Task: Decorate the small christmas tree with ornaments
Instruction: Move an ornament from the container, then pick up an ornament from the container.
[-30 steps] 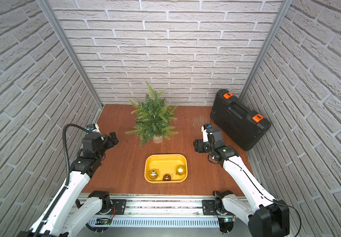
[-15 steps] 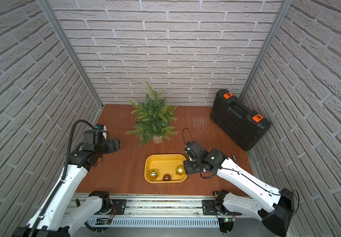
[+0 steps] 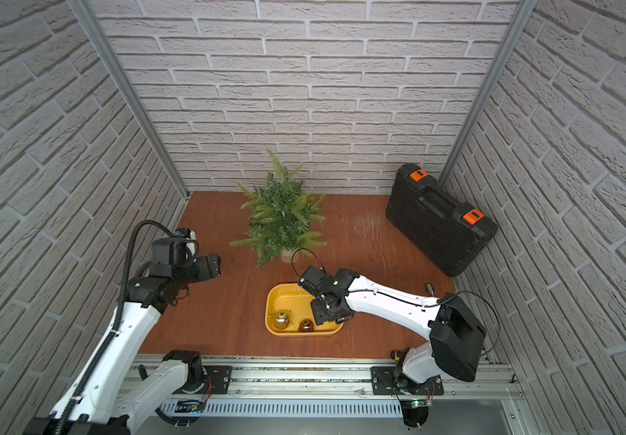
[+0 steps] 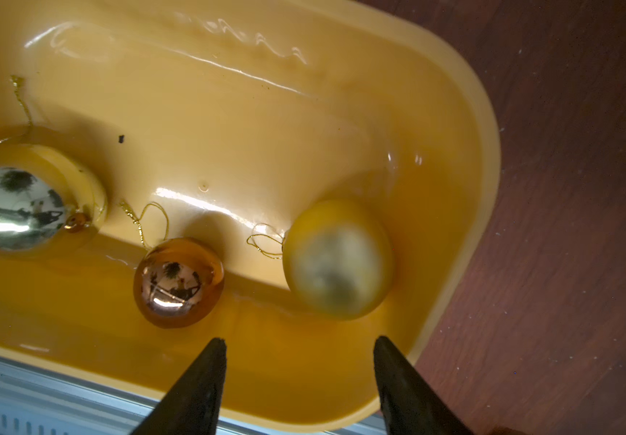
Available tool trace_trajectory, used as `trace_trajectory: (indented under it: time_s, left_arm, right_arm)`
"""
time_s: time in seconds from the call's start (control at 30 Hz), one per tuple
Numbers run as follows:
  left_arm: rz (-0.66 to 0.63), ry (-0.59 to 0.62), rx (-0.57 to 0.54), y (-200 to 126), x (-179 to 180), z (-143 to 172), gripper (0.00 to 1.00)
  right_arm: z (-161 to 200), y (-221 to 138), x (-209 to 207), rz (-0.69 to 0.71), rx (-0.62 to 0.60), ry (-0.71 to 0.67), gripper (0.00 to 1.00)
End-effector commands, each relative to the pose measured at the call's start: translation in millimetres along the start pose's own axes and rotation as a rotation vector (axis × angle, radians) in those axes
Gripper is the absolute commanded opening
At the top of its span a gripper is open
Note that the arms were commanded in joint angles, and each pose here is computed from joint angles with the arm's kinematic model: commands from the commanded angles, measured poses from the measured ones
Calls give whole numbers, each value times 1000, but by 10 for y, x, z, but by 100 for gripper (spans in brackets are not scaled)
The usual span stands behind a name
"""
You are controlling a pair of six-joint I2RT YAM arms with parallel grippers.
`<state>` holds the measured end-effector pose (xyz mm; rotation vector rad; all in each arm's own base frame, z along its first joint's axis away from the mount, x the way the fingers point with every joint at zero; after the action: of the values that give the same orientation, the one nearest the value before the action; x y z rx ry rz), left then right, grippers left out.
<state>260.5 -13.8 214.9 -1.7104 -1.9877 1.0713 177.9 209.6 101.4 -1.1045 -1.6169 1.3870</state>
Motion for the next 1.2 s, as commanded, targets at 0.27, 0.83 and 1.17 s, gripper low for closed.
trace_trajectory:
  time_s: [0.27, 0.83, 1.17]
  left_arm:
    - [39, -16, -20, 8, 2, -30, 98]
    - [42, -22, -13, 19, 7, -12, 98]
    - [42, -24, -13, 9, 15, 1, 98]
  right_arm:
    - [-223, 265, 164, -1, -20, 23, 67]
    - [-604, 205, 95, 145, -95, -140, 70]
    - [-701, 375, 63, 121, -74, -152, 71]
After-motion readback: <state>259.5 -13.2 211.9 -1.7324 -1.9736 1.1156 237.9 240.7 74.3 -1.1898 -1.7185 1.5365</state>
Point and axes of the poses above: each gripper's point midway between its finger pads, its own y axis out along the fingers, its own x axis along the line the jaws close on, z = x × y, the point moved 2 cm from there along -y, back along the fingers, and after that the axes turned 11 degrees about -y, right-handed, at the moved point
